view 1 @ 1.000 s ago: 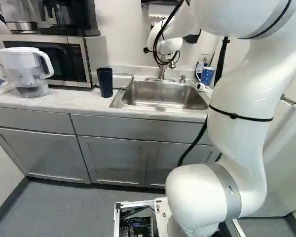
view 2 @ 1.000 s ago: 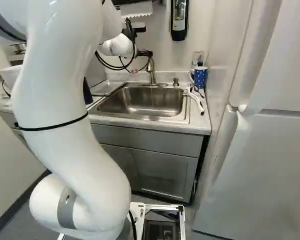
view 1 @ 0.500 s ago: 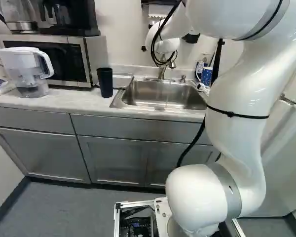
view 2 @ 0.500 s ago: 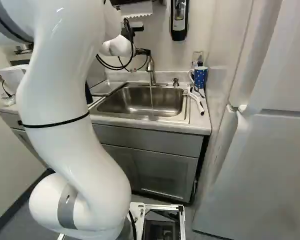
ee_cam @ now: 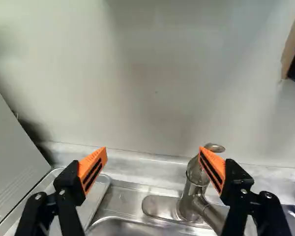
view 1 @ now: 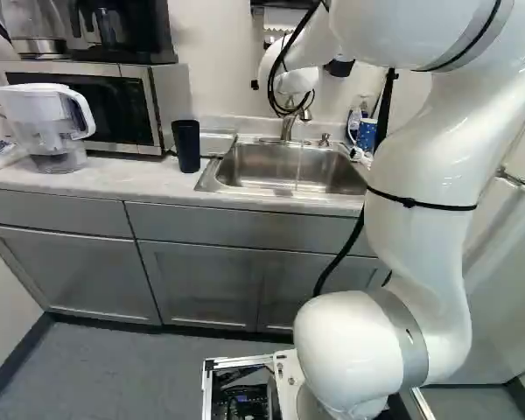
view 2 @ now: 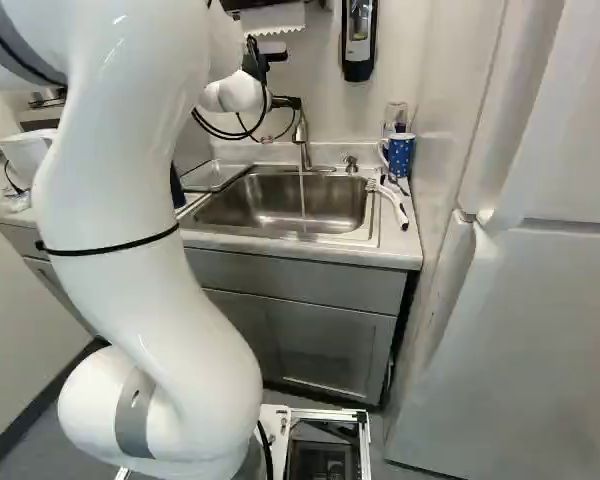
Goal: Rinse the cup and place it in the tray
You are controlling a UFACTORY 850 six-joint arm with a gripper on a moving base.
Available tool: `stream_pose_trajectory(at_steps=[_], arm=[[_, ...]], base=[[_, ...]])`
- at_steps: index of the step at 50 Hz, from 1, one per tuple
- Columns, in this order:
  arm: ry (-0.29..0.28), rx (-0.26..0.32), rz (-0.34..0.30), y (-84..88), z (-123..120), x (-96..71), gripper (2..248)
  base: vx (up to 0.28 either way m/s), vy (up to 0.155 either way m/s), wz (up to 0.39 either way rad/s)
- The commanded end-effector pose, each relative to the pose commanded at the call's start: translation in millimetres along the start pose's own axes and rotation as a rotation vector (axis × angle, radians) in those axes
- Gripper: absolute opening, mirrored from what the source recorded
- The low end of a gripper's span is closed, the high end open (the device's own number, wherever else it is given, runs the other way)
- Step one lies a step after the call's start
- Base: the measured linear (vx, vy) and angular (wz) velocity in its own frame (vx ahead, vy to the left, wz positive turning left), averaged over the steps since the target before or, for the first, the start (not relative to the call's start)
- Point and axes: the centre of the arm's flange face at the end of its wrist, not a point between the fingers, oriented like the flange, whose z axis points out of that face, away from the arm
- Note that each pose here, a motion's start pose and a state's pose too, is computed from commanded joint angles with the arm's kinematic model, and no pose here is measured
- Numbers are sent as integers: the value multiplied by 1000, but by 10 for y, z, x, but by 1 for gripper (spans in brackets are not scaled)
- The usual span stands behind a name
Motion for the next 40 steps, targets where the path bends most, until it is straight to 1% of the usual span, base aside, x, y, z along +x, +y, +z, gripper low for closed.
stream_pose_trajectory(at_steps=[6,20,28,40], arm=[[-2,0,0,-1,-69,-7,247],[-9,-3,0,20,-329,-37,247],[-11,-15,3,95,-454,-52,247],[-13,-43,8,256,-604,-70,247]], base=[[0,0,0],[0,0,0],[0,0,0],[0,0,0]])
